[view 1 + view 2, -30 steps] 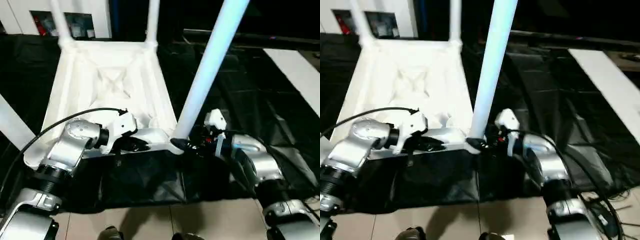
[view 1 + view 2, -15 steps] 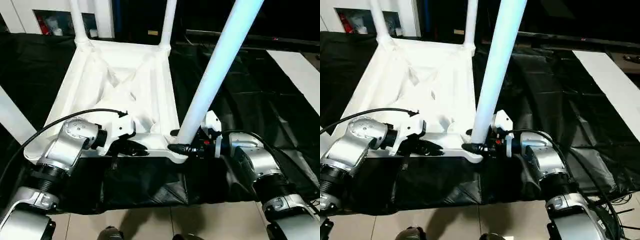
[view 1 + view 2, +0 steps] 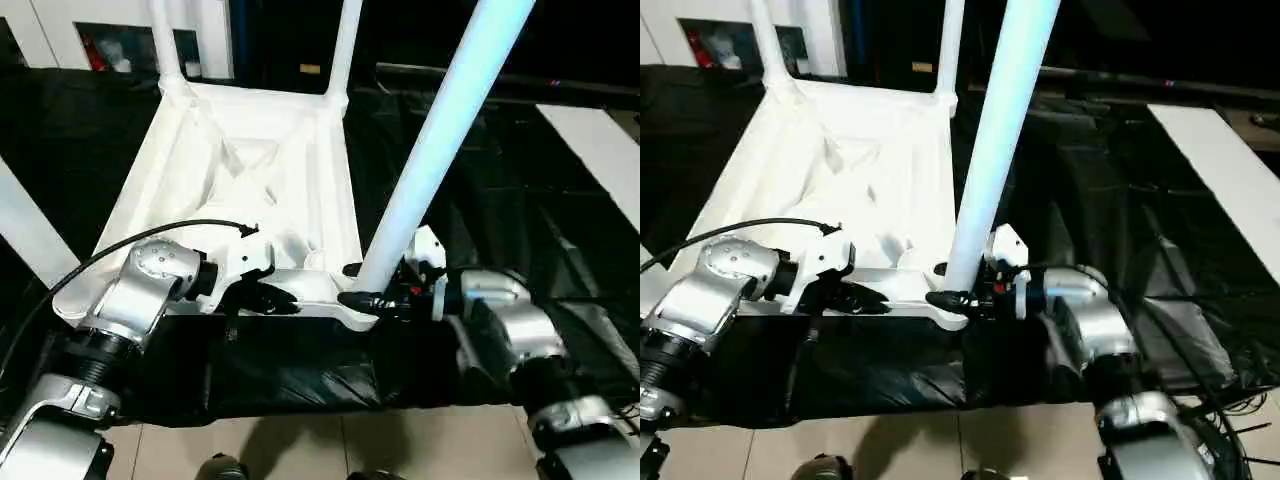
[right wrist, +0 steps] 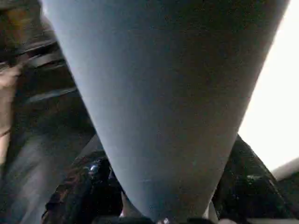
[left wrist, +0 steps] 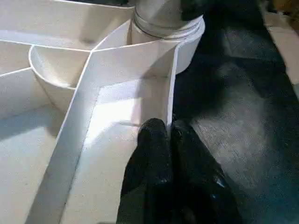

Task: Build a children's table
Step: Rotate leg to tighten

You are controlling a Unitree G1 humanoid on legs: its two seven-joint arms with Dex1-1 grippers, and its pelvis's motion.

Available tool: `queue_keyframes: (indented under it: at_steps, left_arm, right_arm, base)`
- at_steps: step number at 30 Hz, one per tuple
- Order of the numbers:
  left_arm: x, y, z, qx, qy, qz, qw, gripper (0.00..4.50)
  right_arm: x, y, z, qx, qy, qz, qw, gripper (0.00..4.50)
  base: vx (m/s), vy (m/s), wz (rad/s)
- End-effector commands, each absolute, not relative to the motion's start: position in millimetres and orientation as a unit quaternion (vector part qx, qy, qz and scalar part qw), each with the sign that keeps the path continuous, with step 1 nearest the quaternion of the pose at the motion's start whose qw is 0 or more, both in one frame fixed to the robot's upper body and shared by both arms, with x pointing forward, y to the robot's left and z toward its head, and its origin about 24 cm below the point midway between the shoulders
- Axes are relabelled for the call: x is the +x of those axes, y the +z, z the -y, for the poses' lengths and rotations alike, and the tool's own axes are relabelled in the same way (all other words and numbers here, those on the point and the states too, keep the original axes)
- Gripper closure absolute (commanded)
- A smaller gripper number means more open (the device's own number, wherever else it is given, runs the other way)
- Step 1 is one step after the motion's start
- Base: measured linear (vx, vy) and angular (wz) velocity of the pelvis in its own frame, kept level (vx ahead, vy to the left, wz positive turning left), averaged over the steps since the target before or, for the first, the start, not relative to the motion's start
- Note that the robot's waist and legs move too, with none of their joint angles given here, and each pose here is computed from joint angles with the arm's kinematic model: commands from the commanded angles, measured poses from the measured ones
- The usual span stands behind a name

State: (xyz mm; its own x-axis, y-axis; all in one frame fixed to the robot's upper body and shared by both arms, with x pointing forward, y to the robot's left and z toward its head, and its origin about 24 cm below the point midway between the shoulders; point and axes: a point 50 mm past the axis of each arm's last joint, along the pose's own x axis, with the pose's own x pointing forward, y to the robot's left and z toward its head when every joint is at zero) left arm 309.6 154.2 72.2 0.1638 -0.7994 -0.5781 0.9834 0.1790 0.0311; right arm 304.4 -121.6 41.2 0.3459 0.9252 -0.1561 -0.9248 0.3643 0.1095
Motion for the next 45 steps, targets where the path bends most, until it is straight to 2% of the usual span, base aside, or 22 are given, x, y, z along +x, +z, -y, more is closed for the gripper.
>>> queue_keyframes:
  at_steps: [1, 5, 8, 9, 13, 14, 18, 19, 21, 24, 26, 28, 30, 31, 32, 33, 37, 42, 43, 45]
  left_arm:
    - [306.2, 50.4, -144.5, 0.180, -0.570, -0.251, 0.762, 4.50]
    - [302.1, 41.9, -115.6, 0.165, -0.555, -0.250, 0.776, 4.50]
    - [300.8, 40.4, -102.5, 0.164, -0.554, -0.250, 0.777, 4.50]
    - [301.2, 39.8, -92.3, 0.167, -0.550, -0.250, 0.779, 4.50]
    - [301.8, 39.2, -83.6, 0.169, -0.548, -0.250, 0.780, 4.50]
    - [304.5, 40.4, -75.2, 0.169, -0.541, -0.247, 0.786, 4.50]
    - [306.5, 42.5, -72.3, 0.170, -0.537, -0.244, 0.790, 4.50]
    - [306.9, 43.4, -75.1, 0.171, -0.537, -0.243, 0.789, 4.50]
    - [307.2, 45.2, -84.6, 0.173, -0.539, -0.242, 0.788, 4.50]
    - [306.6, 46.7, -95.0, 0.171, -0.545, -0.239, 0.785, 4.50]
    - [306.1, 48.8, -106.3, 0.169, -0.553, -0.233, 0.782, 4.50]
    - [305.8, 49.7, -111.0, 0.169, -0.557, -0.231, 0.780, 4.50]
    - [304.8, 51.7, -119.4, 0.172, -0.570, -0.227, 0.771, 4.50]
    - [303.9, 52.6, -126.6, 0.176, -0.578, -0.229, 0.763, 4.50]
    - [303.9, 52.6, -126.6, 0.176, -0.578, -0.229, 0.763, 4.50]
    - [301.9, 53.1, -133.9, 0.182, -0.589, -0.231, 0.753, 4.50]
    - [297.2, 54.6, -140.8, 0.181, -0.615, -0.229, 0.733, 4.50]
    - [296.0, 58.1, -149.2, 0.182, -0.635, -0.236, 0.713, 4.50]
    - [296.0, 58.1, -149.2, 0.182, -0.635, -0.236, 0.713, 4.50]
    - [296.1, 58.6, -150.0, 0.181, -0.636, -0.237, 0.712, 4.50]
  right_arm:
    - [290.3, 7.7, 111.1, 0.032, 0.535, -0.173, 0.827, 2.46]
    - [291.1, -6.5, 88.4, 0.072, 0.421, -0.182, 0.886, 2.49]
    - [292.8, -9.3, 75.4, 0.079, 0.385, -0.181, 0.901, 2.51]
    - [295.6, -9.0, 61.0, 0.080, 0.364, -0.179, 0.910, 2.52]
    - [299.9, -5.6, 46.1, 0.086, 0.347, -0.175, 0.917, 2.52]
    - [306.6, 3.3, 26.4, 0.091, 0.335, -0.169, 0.922, 2.52]
    - [309.9, 12.4, 14.4, 0.086, 0.346, -0.154, 0.921, 2.52]
    - [310.8, 15.5, 15.8, 0.086, 0.354, -0.142, 0.920, 2.17]
    - [313.1, 20.4, 25.2, 0.089, 0.369, -0.118, 0.918, 1.82]
    - [313.9, 22.3, 40.2, 0.087, 0.392, -0.104, 0.910, 1.65]
    - [314.3, 23.4, 58.0, 0.059, 0.422, -0.092, 0.900, 1.41]
    - [314.8, 24.5, 65.8, 0.047, 0.434, -0.087, 0.896, 1.41]
    - [314.0, 27.9, 78.7, 0.037, 0.468, -0.081, 0.880, 1.41]
    - [312.2, 31.2, 88.0, 0.027, 0.502, -0.078, 0.861, 1.41]
    - [312.2, 31.2, 88.0, 0.027, 0.502, -0.078, 0.861, 1.41]
    - [308.5, 34.4, 97.5, 0.006, 0.545, -0.079, 0.835, 1.41]
    - [306.2, 39.0, 108.3, -0.035, 0.581, -0.073, 0.810, 1.41]
    - [304.7, 45.8, 121.6, -0.028, 0.629, -0.094, 0.771, 1.55]
    - [304.7, 45.8, 121.6, -0.028, 0.629, -0.094, 0.771, 1.55]
    - [304.2, 45.8, 122.5, -0.026, 0.634, -0.099, 0.766, 1.89]
  base:
    - [0.000, 0.000, 0.00]
    - [-0.014, 0.003, -0.02]
    - [-0.059, 0.020, -0.08]
    - [-0.052, 0.030, -0.09]
    - [0.000, 0.000, 0.00]
    - [0.000, 0.000, 0.00]
    - [0.000, 0.000, 0.00]
    - [0.000, 0.000, 0.00]
    - [0.000, 0.000, 0.00]
    - [0.000, 0.000, 0.00]
    - [0.000, 0.000, 0.00]
    - [0.026, -0.007, 0.00]
    - [0.000, 0.000, 0.00]
    - [0.051, -0.053, 0.02]
    - [0.063, -0.066, 0.07]
    - [0.063, -0.066, 0.07]
    - [0.081, -0.077, 0.10]
    - [0.070, -0.056, -0.02]
    - [0.000, 0.000, 0.00]
    - [0.000, 0.000, 0.00]
